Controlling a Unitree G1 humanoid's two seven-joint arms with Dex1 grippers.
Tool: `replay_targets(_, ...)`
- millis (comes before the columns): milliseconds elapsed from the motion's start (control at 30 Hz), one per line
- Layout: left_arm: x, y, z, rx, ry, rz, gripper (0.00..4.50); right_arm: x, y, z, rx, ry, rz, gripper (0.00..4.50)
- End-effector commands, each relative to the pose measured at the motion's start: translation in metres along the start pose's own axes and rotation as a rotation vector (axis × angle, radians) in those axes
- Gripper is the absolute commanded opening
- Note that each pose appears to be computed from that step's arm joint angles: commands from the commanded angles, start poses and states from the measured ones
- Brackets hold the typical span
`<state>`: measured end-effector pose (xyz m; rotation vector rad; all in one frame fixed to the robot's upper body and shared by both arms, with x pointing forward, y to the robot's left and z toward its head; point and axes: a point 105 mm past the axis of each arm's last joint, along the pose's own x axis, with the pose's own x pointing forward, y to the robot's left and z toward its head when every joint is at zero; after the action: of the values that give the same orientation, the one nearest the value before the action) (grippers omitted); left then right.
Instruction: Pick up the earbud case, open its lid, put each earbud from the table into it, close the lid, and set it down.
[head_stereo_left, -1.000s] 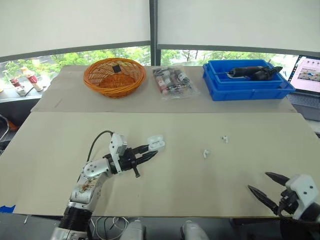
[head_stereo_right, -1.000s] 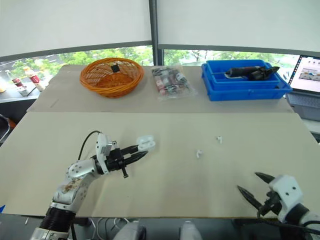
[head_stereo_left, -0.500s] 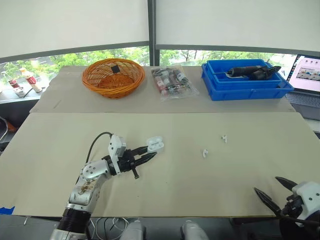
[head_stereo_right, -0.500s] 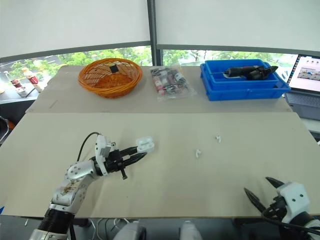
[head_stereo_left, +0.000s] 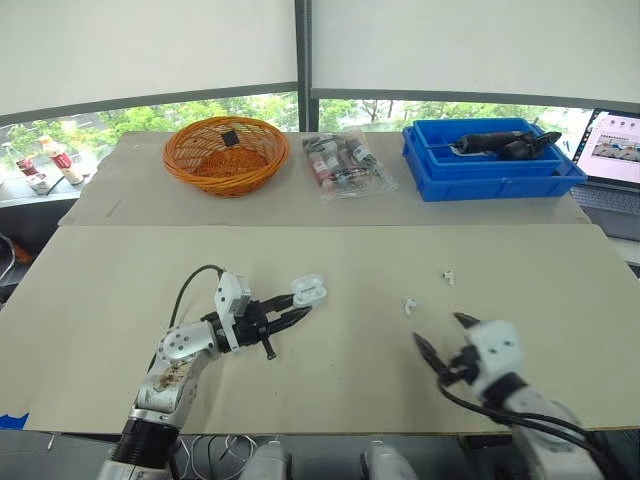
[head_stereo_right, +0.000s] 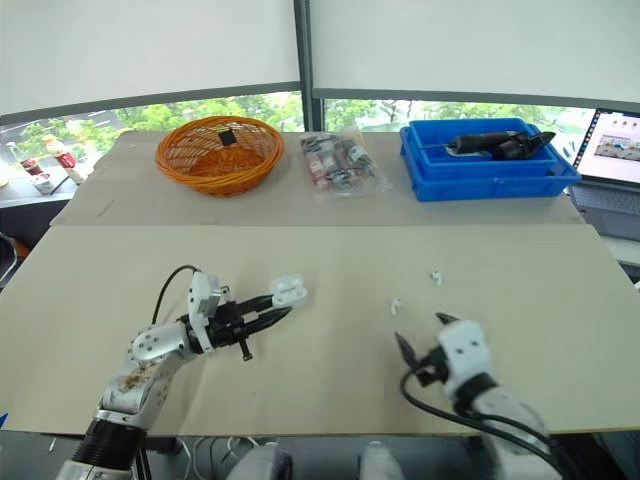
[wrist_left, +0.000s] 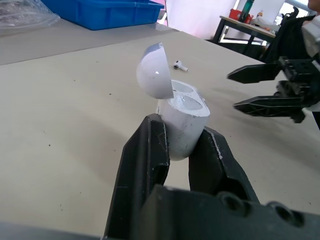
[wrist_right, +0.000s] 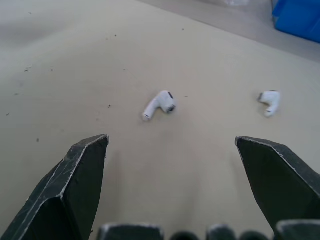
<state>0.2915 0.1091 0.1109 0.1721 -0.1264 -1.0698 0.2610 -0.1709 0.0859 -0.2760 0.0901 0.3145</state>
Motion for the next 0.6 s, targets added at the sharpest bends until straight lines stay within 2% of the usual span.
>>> replay_targets(33, 0.001, -0.002, 0.008, 0.039, -0.018, -0.006, 0.53, 0.011, 0.006, 0.015, 0.005, -0.029, -0.054, 4.50)
replay_targets(233, 0.001, -0.002, 0.008, 0.044, -0.010, -0.004, 0.53, 0.031, 0.007, 0.009, 0.113, 0.019, -0.197, 4.50)
replay_targets(467, 0.002, -0.002, 0.007, 0.044, -0.007, -0.002, 0.53, 0.043, 0.019, -0.002, 0.178, 0.089, -0.243, 4.50)
replay_targets(600, 0.003, -0.004, 0.006, 0.040, -0.005, -0.004, 0.53, 0.046, 0.026, -0.007, 0.238, 0.119, -0.241, 3.30)
